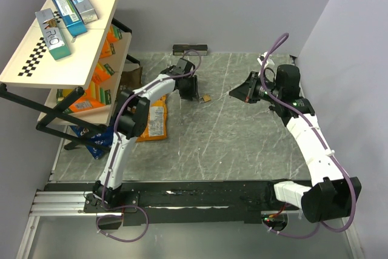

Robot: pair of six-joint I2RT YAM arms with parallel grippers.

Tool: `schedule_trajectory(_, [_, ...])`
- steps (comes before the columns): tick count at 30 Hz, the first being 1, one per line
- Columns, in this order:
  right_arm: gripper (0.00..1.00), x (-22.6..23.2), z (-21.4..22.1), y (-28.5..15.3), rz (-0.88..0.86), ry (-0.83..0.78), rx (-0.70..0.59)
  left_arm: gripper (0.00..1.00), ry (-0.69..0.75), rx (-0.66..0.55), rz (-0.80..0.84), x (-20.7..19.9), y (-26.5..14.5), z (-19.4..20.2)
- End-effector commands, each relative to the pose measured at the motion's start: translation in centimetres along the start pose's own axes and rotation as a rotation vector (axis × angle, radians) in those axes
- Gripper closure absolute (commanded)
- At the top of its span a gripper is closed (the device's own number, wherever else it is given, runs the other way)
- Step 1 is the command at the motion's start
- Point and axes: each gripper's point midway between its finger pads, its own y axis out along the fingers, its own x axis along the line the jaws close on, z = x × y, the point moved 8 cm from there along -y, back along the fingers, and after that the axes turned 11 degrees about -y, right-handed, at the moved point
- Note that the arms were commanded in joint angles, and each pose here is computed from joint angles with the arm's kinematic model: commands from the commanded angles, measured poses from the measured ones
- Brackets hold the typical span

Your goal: Unlock with the key

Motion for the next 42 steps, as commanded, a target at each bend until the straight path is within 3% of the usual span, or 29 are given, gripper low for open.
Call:
schedule_trajectory(1, [1.00,0.7,-2.0,-0.3,-0.022,-0.037,-0.048,0.58,0.045,0.001,0.034,-1.3,1.1,0.4])
schedule_trajectory(7, [1.00,0.5,-1.8,0.0,-0.026,-0.029,-0.041,0.58,0.161,-0.005,-0.068,-1.0,2.1,1.7])
schedule_trajectory(12, [1.00,0.3,-1.6,0.1,-0.025,-0.020,-0.038,0.64,0.230,0.018,-0.157,0.0,2.7,3.0])
schedule_trajectory(17, [1.00,0.3,-1.4,0.2,-0.028,-0.016,-0.037,0.66,0.415,0.036,-0.213,0.2,3.1,5.1])
schedule_trajectory(22, [1.00,0.3,-1.2,0.1,-0.023,-0.016,-0.035,0.73,0.553,0.046,-0.267,0.9,2.5,7.3])
schedule_trajectory(27, [1.00,0.2,-1.1,0.2,-0.030,-0.009,-0.037,0.76,0.577,0.056,-0.336,3.5,0.3,9.0])
schedule_trajectory(34, [1.00,0.2,-0.8,0.4,-0.045,0.006,-0.038,0.72,0.623,-0.005,-0.352,4.7,-3.8,9.5])
schedule_trajectory(40, [1.00,0.3,-0.8,0.3,-0.048,0.004,-0.040,0.64,0.597,-0.015,-0.384,4.3,-2.9,8.0])
schedule_trajectory(42, [1.00,0.4,-0.9,0.1,-0.043,-0.004,-0.042,0.57,0.583,-0.027,-0.387,3.8,-2.7,7.5])
